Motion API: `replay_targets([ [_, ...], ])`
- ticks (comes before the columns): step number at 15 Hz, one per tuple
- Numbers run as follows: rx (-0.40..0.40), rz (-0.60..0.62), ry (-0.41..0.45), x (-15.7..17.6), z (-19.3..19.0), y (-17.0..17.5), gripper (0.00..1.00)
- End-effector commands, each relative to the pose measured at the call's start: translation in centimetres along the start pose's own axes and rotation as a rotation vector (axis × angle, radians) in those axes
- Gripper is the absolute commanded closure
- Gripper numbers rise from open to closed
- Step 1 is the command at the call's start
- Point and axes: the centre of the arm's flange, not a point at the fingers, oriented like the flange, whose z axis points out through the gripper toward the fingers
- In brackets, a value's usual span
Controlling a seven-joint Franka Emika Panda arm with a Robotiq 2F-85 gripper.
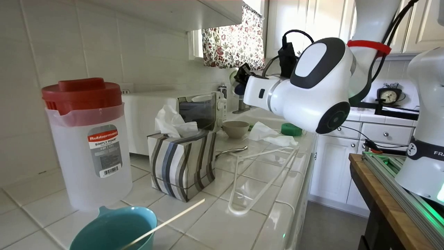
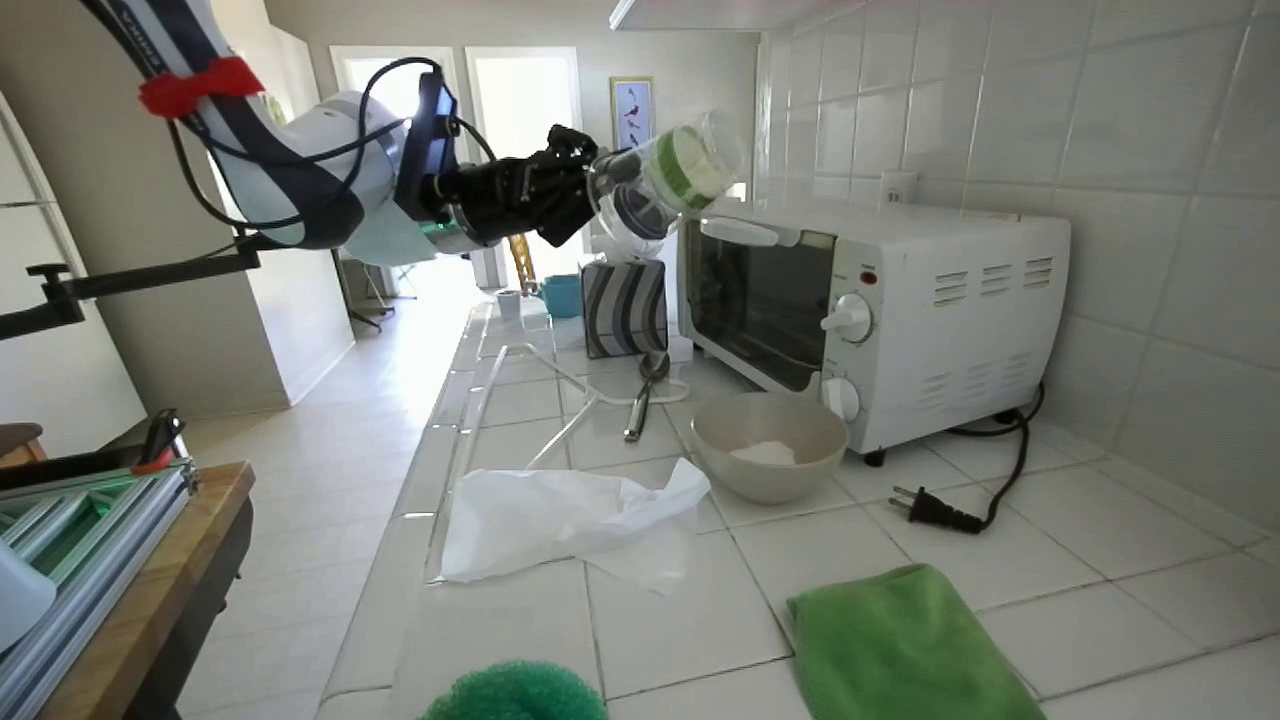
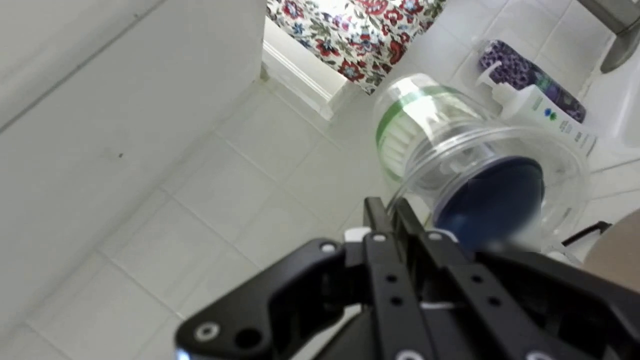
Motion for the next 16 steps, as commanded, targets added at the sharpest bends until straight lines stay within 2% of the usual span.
replay_targets([
  [1,-0.112,-0.037,-0.109,-0.6,0.8,0.5,0.98],
  [3,-0.203,-0.042,-0.162,-0.8,1.2,0.7,0.98],
  [4,-0.126,-0.056,-0.104,-0.9,0.9,0.8,0.98],
  [5,-0.144,-0.055,-0.133,-0.5,0.8,0.4,0.98],
  [6,-0.128,-0.086,-0.101,-0.5,0.6,0.1,0.98],
  [7,-0.076,-0.08,-0.073,-0.3,0.4,-0.2,0.98],
  [8,-0.13,-0.109,-0.122,-0.1,0.6,-0.4,0.98],
  [9,-0.16,-0.089,-0.169,0.0,0.7,-0.6,0.98],
  [10,-0.079,-0.096,-0.11,-0.2,0.8,-0.5,0.98],
  [11,-0.154,-0.102,-0.179,-0.3,0.9,-0.4,0.98],
  [13,-0.05,-0.096,-0.097,-0.6,0.8,-0.1,0.98],
  [14,-0.058,-0.092,-0.112,-0.4,0.8,-0.2,0.98],
  [16,0.007,-0.073,-0.086,-0.3,0.9,0.0,0.98],
])
